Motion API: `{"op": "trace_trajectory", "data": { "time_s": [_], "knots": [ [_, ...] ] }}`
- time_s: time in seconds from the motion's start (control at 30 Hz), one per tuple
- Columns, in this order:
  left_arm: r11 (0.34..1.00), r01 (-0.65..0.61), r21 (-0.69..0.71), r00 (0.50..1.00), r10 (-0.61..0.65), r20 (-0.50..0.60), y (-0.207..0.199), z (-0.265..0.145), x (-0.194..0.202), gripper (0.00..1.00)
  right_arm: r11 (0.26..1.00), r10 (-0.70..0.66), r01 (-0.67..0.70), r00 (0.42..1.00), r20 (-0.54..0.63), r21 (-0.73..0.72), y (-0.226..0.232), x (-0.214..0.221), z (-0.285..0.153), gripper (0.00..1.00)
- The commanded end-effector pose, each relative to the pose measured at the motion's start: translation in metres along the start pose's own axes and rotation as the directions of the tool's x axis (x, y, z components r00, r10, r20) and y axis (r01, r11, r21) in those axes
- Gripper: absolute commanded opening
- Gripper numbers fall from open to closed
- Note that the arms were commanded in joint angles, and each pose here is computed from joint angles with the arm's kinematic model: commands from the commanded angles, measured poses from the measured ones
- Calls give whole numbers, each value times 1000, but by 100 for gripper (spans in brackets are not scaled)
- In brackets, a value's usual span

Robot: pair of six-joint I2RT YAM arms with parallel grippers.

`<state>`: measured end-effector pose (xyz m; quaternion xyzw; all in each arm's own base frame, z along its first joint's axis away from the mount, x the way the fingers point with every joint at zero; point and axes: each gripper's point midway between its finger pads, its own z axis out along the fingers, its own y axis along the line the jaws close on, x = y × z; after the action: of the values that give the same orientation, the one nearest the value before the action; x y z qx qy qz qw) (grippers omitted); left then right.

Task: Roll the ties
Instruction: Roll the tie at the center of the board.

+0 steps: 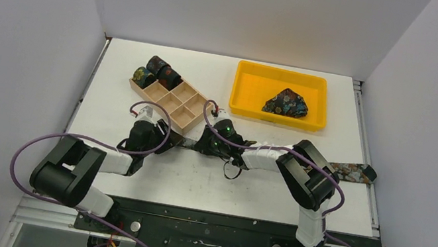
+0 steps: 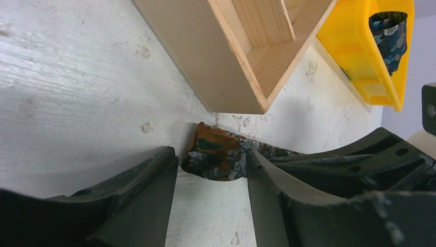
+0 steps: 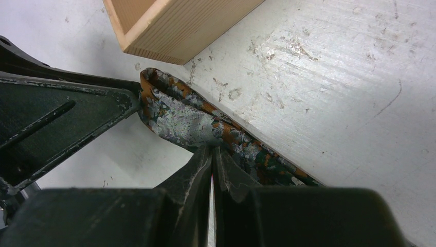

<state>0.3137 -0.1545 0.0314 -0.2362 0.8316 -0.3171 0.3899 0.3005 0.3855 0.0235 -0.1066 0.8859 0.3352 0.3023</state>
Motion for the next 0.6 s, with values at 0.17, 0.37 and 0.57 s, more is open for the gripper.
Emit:
{"op": "trace_trajectory", "data": {
  "time_s": [0.17,0.37,0.57],
  "knots": [
    [990,-12,-140,1000,9,-18,33,-9,6,50,996,-60,63,997,57,-56,36,-28,-14,6],
    [989,-11,-146,1000,8,-22,36,-10,8,49,987,-97,106,993,74,-118,71,-39,-17,6],
    [991,-12,-132,1000,8,-25,33,-12,8,50,986,-107,111,993,43,-123,78,-38,-5,6]
  ]
}}
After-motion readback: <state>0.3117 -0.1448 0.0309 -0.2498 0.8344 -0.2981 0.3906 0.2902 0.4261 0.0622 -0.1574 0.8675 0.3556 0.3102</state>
